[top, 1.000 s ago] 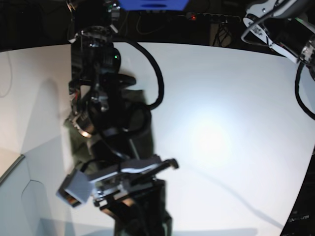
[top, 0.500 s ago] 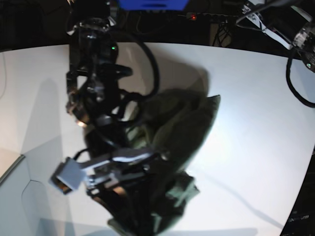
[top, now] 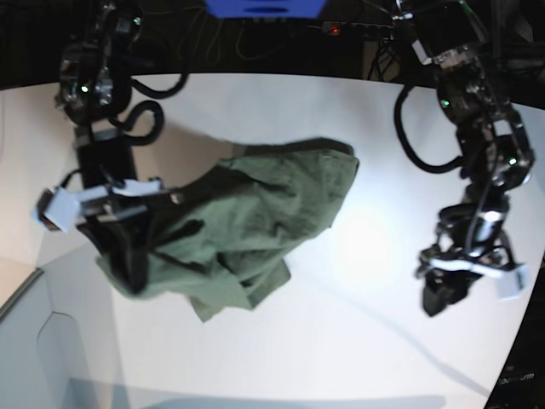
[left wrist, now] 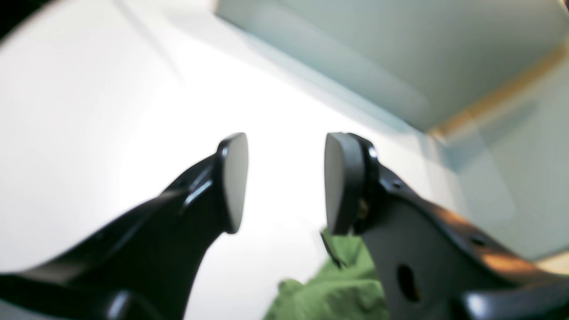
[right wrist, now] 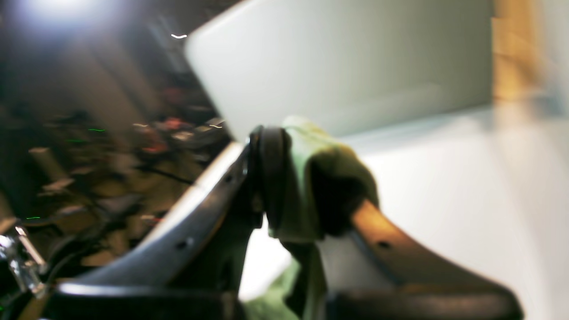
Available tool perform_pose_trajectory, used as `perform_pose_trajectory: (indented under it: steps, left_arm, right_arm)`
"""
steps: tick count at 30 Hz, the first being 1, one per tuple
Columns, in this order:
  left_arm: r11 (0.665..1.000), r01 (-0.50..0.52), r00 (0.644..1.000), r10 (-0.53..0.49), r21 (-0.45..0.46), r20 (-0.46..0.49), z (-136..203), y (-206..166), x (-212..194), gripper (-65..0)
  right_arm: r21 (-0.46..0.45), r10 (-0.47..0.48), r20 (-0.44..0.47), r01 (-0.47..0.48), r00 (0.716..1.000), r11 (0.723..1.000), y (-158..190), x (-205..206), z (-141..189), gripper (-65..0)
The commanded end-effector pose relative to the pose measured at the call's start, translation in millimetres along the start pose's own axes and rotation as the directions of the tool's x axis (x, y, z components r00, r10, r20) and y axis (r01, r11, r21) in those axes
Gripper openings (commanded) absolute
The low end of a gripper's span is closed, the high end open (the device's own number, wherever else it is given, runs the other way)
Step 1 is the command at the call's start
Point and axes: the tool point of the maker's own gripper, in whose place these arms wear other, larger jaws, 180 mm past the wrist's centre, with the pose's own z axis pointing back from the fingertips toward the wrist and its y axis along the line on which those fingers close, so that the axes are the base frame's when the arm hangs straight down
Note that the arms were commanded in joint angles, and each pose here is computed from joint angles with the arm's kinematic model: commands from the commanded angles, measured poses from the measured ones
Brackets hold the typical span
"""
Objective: Layout the t-shirt on the table in an organized manner, then fold the t-shirt properly
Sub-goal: 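Reach the left gripper to the shirt and grasp its hem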
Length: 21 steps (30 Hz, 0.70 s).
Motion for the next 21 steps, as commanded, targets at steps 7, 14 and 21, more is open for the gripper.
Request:
perform_pose_trajectory:
  steps: [7, 14, 21]
  left_arm:
    - [0.992, -0.036, 0.973, 0.008, -0.117, -0.229, -44.5, -39.5, -80.6, -37.9]
    - [0.985, -0.054, 0.903, -0.021, -0.161, -0.429, -55.9, -62.2, -157.2, -37.9]
    - [0.995, -0.034, 0.848, -0.02, -0.092, -0.53, -32.3, -26.9, -199.9, -37.9]
  right_arm:
    - [-0.112, 0.051, -0.083, -0.06, 0.995, 0.992, -41.1, -11.0, 42.2, -65.0]
    - [-0.169, 0.068, -0.128, -0.089, 0.989, 0.982, -60.1, -16.2, 59.1, -65.0]
    - [-0.184, 0.055, -0.148, -0.082, 0.987, 0.98, -66.9, -26.0, 60.0, -65.0]
